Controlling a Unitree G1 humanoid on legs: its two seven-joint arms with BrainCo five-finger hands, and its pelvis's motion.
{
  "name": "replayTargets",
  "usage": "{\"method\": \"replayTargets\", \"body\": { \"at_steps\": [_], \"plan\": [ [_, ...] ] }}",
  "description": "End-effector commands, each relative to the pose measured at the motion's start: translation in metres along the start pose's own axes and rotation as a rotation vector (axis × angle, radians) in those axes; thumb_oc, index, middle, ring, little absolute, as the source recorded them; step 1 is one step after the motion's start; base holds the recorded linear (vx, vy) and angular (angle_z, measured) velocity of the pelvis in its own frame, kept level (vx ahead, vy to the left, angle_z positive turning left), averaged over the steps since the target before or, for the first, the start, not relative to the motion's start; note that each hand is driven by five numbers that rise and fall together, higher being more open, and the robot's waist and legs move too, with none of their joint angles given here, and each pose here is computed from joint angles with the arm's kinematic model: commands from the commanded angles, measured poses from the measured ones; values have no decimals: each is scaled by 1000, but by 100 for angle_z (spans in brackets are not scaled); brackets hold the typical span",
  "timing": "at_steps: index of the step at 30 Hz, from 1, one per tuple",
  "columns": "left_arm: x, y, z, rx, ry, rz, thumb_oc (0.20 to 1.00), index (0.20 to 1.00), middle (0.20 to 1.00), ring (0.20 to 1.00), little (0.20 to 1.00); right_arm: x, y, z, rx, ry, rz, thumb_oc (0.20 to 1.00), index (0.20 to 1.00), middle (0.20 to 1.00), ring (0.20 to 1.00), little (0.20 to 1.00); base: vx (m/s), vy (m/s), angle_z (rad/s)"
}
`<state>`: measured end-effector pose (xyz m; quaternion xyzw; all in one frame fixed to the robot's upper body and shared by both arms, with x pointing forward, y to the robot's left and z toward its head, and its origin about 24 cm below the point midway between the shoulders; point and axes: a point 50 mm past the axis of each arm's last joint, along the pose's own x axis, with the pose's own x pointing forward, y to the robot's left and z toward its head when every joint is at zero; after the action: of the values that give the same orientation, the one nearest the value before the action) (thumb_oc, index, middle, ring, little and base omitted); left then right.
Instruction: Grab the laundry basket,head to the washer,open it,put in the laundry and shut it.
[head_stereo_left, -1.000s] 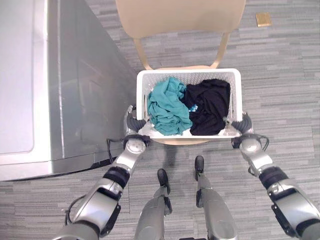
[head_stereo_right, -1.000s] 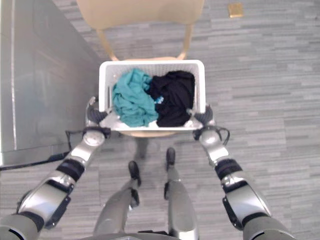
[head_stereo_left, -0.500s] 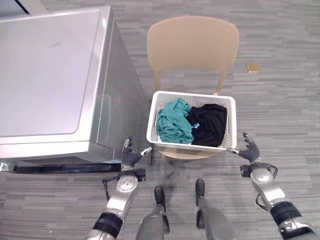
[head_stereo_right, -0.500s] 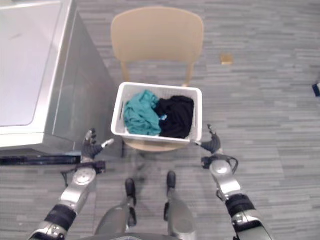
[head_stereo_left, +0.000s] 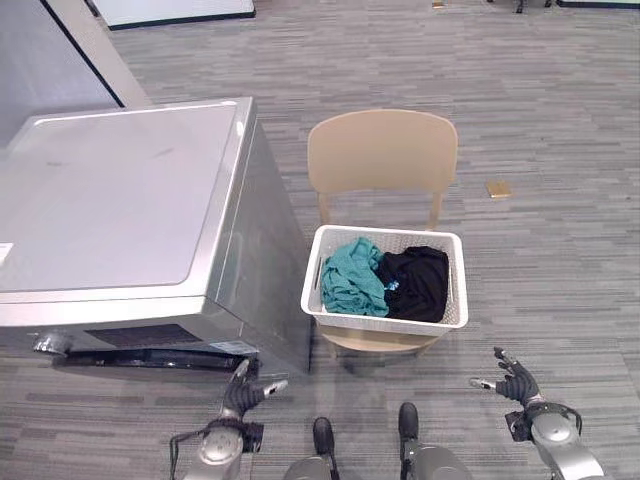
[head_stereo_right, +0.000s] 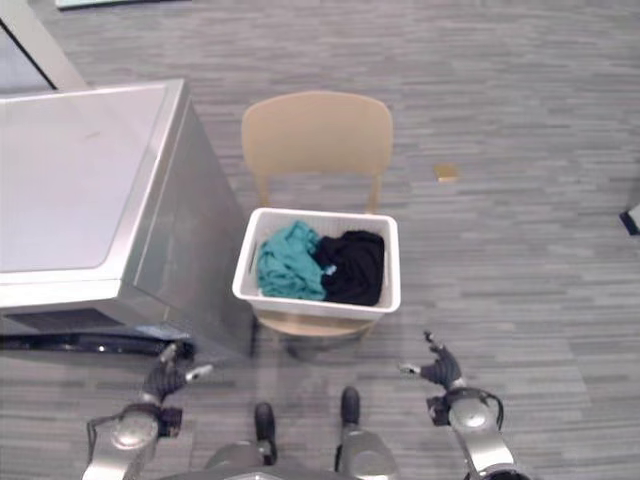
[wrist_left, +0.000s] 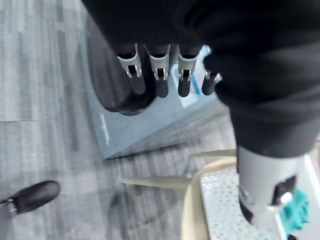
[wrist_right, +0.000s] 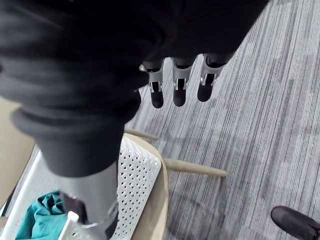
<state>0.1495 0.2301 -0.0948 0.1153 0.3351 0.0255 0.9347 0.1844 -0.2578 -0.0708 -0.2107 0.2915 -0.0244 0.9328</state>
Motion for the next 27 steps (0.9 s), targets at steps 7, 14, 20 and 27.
{"method": "replayTargets", "body": {
  "at_steps": [7, 14, 20, 27],
  "plan": [
    [19, 17, 19, -36, -38, 125, 1000, 1000, 1000, 1000, 1000, 15, 26, 29, -15, -98, 62, 1000, 1000, 1000, 1000, 1000, -123, 1, 75],
    [21, 5, 21, -30, -38, 103, 1000, 1000, 1000, 1000, 1000, 13, 30, 23, -6, -68, 57, 1000, 1000, 1000, 1000, 1000, 119, 358, 96],
    [21, 15, 21, 40, -40, 114, 1000, 1000, 1000, 1000, 1000, 17, 40, 38, -3, -113, 77, 1000, 1000, 1000, 1000, 1000, 135, 319, 60],
    [25, 17, 27, 66, -57, 134, 1000, 1000, 1000, 1000, 1000, 20, 58, 89, 7, -299, 137, 1000, 1000, 1000, 1000, 1000, 63, 159, 53]
  ]
}}
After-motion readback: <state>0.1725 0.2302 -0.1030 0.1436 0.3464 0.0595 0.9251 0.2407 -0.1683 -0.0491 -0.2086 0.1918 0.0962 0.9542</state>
